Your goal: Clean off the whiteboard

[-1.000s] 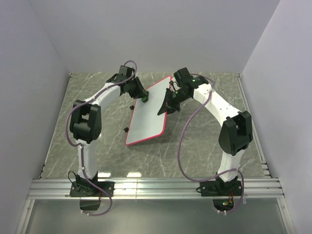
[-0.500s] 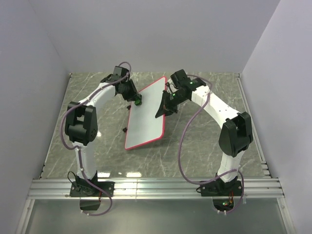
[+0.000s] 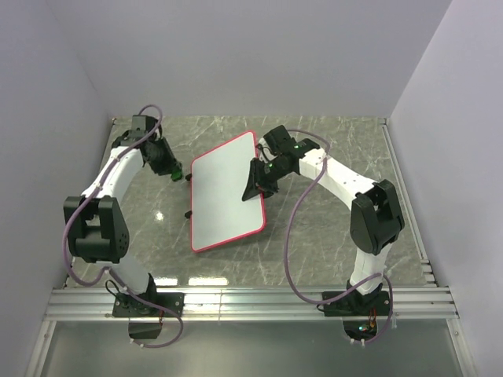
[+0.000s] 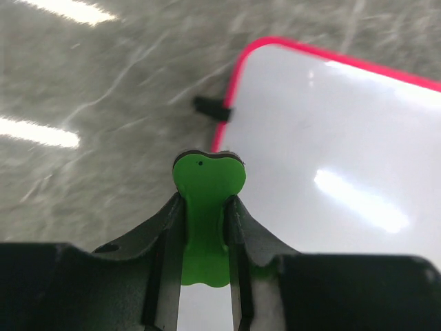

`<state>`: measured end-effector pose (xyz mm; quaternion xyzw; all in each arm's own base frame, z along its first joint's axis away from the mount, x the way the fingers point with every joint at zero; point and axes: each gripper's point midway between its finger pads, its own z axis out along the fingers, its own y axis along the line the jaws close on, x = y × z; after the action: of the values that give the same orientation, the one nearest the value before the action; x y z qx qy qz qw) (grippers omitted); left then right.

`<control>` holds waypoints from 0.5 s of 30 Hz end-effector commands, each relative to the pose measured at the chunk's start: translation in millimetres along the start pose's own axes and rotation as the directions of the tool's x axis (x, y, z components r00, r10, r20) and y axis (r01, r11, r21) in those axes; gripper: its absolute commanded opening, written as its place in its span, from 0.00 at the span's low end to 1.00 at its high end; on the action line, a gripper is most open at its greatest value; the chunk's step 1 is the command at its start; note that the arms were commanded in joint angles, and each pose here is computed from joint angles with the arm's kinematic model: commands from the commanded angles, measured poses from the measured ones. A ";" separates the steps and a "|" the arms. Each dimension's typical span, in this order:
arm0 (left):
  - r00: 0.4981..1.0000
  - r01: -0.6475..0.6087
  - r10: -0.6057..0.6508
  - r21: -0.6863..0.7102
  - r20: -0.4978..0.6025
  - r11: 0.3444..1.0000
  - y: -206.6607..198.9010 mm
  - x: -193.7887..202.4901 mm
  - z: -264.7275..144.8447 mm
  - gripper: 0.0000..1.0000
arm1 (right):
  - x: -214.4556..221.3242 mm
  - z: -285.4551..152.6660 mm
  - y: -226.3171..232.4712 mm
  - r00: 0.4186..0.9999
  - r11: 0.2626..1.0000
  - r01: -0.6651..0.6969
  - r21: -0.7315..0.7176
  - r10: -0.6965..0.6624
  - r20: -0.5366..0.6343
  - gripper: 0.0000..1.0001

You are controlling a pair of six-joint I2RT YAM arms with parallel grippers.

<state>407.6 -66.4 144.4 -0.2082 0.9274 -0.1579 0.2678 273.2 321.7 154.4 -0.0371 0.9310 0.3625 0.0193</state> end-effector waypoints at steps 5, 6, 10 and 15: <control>1.000 0.018 -0.015 -0.115 0.025 0.993 62.7 2.7 -31.8 0.00 | -29.3 -22.3 44.4 0.994 0.997 0.039 -0.064 -0.032 0.107 0.34; 0.999 0.027 -0.024 -0.116 0.033 0.993 66.8 2.8 -33.5 0.00 | -37.5 -30.8 57.8 0.990 0.995 0.057 -0.087 -0.045 0.133 0.34; 0.998 0.058 -0.055 -0.148 0.026 0.987 89.6 16.2 -28.8 0.00 | -52.3 -39.8 81.0 0.986 0.990 0.076 -0.122 -0.056 0.157 0.35; 0.998 0.064 -0.066 -0.194 -0.006 0.979 110.4 41.5 -14.1 0.00 | -58.1 -37.3 86.0 0.987 0.988 0.074 -0.134 -0.054 0.152 0.36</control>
<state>335.0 7.2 95.8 -0.2715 0.9333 -0.0885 0.2179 323.7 356.1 229.4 -0.0376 0.9059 0.4107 0.0965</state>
